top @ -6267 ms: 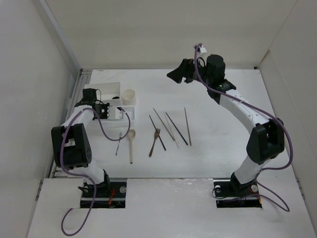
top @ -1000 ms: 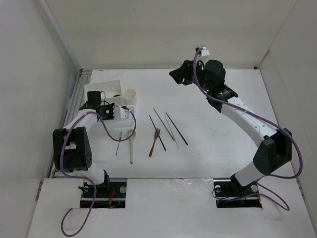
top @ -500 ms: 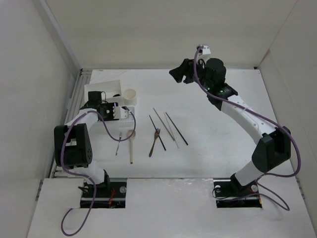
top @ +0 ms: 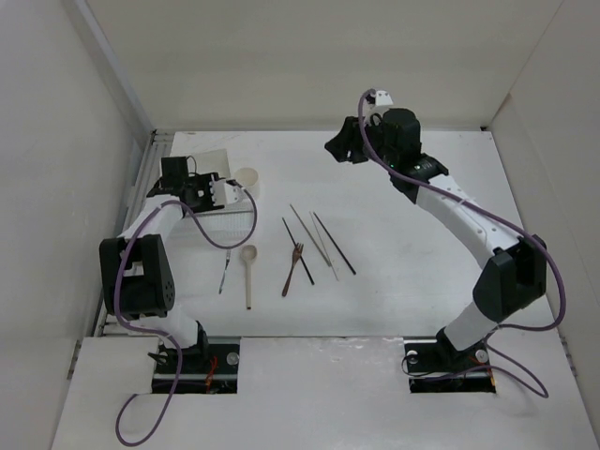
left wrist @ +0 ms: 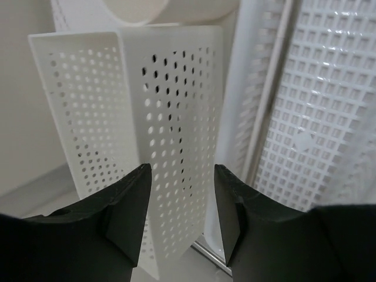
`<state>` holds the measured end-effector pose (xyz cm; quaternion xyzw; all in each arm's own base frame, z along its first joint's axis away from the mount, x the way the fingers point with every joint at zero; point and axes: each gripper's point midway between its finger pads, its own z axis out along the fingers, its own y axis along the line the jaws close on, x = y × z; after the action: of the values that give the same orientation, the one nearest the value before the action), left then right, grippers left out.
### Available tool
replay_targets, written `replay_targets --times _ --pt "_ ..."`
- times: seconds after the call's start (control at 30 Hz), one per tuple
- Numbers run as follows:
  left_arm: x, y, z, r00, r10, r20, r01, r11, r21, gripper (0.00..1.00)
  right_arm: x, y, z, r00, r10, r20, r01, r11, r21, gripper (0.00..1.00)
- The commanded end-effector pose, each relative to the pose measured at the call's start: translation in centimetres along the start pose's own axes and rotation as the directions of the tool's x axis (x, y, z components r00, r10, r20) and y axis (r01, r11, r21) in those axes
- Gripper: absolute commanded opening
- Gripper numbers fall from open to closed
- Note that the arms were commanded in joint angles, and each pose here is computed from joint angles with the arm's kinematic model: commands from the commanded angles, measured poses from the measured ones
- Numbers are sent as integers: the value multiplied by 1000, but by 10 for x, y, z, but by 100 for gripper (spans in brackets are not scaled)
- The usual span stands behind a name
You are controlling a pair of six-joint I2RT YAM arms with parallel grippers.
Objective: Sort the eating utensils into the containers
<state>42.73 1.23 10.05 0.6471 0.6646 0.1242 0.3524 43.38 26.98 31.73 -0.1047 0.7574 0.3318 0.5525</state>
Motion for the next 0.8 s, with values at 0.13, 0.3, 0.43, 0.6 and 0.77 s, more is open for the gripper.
replay_targets --times 0.13,0.3,0.43,0.6,0.77 --pt "-40 52 -55 973 -214 91 222 971 -84 47 164 -75 -18 807 4 -590 187 947 262 32" --pt "-57 104 -95 872 -468 145 490 835 -250 64 240 -63 -29 689 -23 -725 260 941 218 47" --pt "-62 130 -127 714 -646 271 698 622 -356 67 261 -65 -26 681 41 -731 223 939 260 46" --pt "-62 117 -136 616 -722 315 783 515 -350 70 276 -80 -28 664 69 -745 256 915 313 42" --pt "-65 109 -146 609 -722 329 789 505 -351 70 296 -95 -31 624 87 -776 297 893 339 39"
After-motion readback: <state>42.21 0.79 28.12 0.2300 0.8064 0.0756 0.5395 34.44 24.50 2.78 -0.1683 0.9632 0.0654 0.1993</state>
